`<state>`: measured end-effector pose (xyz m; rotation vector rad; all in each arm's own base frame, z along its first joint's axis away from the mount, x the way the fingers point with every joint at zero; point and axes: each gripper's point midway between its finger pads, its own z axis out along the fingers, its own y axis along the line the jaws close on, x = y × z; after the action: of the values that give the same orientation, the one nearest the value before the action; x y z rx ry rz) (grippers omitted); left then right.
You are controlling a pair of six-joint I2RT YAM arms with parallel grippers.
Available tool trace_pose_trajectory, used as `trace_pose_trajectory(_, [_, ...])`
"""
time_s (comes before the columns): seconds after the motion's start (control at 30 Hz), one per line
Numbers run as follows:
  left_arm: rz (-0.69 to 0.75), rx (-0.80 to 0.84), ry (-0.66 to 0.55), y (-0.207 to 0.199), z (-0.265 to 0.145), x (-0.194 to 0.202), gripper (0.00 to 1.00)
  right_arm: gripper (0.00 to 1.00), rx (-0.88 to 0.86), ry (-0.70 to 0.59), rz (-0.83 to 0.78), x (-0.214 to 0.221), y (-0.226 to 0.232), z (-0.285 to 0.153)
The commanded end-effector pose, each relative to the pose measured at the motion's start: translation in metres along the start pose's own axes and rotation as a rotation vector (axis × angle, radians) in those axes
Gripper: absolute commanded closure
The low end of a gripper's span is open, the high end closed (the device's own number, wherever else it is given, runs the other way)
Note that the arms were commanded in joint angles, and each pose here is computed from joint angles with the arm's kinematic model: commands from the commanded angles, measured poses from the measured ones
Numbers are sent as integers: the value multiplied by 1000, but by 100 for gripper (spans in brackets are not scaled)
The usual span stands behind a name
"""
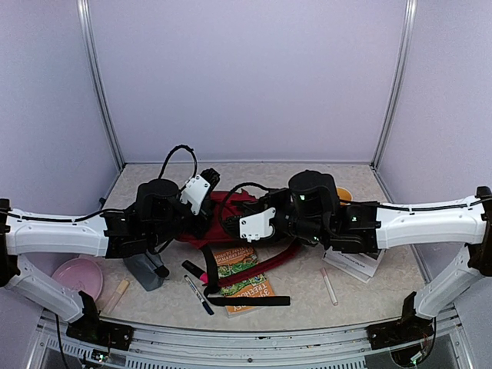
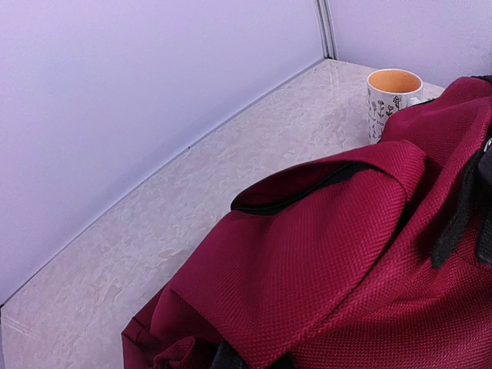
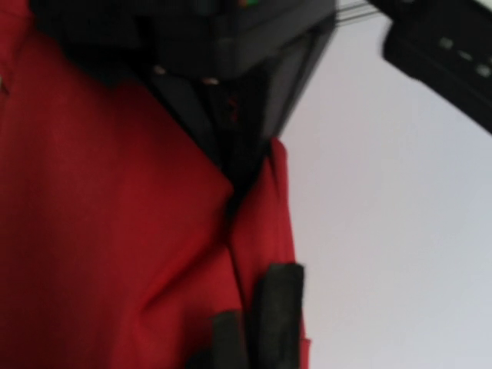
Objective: Pack the student bag
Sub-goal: Grab the largest pocket of the student bag, then adjust the largest pocket of the bag to the student bag.
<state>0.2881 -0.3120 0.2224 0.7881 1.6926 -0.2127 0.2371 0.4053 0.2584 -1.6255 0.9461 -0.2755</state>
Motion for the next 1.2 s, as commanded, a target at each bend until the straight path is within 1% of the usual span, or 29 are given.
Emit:
trace_pose_trajectory(0.0, [-62,2,-147,5,-9,-53,100,88,14,-37,46,-7,-13,2])
trace_pose_trajectory(0.07, [-60,3,-144,5,-9,-51,100,97,41,-53,75,-10,-23,-1])
trace_pose_trajectory(0.1, [-60,4,-143,5,-9,-51,100,99,50,-58,92,-10,-27,-3])
trace_pose_trajectory(0.37, [-98,10,-136,10,-12,-44,100,100,75,-142,286,-6,-52,-20])
trace_pose_trajectory(0.63, [-114,23,-124,11,-14,-36,100,100,5,-244,543,11,-65,-32])
trace_pose_trajectory(0.87, [-155,51,-122,6,-19,-30,100,100,16,-233,755,37,-72,-33])
trace_pose_trajectory(1.03, [-153,93,-139,-6,-21,-32,100,100,-45,-207,831,42,-51,-24])
trace_pose_trajectory(1.17, [-123,69,-133,-10,-20,-33,100,100,-69,-165,893,49,-39,-21])
